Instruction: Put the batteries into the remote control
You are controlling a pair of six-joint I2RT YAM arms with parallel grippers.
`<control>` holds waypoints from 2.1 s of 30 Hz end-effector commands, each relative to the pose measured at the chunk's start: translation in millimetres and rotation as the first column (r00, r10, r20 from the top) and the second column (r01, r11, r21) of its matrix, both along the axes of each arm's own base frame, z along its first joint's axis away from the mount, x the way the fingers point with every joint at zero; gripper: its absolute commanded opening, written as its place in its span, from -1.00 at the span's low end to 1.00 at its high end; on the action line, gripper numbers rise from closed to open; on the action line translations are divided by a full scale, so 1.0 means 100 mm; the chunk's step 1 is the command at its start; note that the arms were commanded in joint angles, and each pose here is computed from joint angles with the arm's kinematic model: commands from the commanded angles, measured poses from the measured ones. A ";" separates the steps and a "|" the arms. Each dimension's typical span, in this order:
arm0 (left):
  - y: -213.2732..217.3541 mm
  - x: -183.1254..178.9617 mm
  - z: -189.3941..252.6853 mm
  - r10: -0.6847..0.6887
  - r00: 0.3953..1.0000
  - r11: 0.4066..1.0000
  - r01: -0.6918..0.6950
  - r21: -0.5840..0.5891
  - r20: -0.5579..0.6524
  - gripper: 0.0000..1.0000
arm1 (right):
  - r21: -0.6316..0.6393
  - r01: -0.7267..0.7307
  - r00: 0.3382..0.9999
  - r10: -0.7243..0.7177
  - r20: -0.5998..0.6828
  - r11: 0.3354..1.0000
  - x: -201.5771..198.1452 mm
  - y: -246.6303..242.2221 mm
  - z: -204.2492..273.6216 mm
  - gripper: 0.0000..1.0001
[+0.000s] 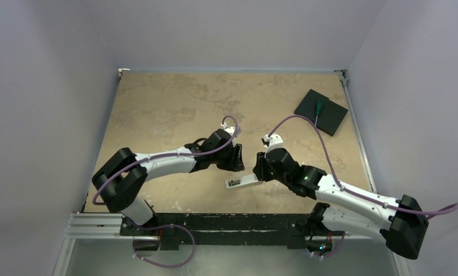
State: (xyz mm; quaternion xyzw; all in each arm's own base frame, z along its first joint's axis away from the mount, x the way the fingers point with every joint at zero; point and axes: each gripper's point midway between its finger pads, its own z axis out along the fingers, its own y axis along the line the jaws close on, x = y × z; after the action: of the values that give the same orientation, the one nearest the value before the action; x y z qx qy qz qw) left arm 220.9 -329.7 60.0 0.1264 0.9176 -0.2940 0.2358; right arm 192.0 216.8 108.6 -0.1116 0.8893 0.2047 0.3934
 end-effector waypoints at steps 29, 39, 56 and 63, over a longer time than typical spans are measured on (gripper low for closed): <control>0.51 -0.30 0.07 0.038 0.999 0.999 -0.040 0.033 0.037 -0.07 | -0.345 0.416 0.884 -0.464 -0.067 0.842 0.23 -0.50 -0.72 -1.00; 0.56 -0.35 0.01 0.040 0.999 0.998 -0.042 0.038 0.032 -0.04 | -0.325 0.318 0.924 -0.368 -0.105 0.891 0.20 -0.35 -0.84 -1.00; 0.59 -0.38 0.01 0.053 0.998 0.998 -0.054 0.026 0.025 -0.03 | -0.191 0.158 0.963 -0.194 -0.189 0.969 0.02 -0.09 -0.88 -1.00; 0.59 -0.39 0.02 0.057 0.998 0.998 -0.057 0.017 0.021 -0.03 | -0.100 0.062 0.975 -0.082 -0.207 0.993 -0.06 0.09 -0.80 -1.00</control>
State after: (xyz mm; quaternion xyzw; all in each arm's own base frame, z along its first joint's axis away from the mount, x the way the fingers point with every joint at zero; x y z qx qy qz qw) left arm 180.1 -268.1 53.3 0.1118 0.9275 -0.2658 0.2380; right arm 192.4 199.3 19.6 -0.0466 0.9460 0.0919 0.3072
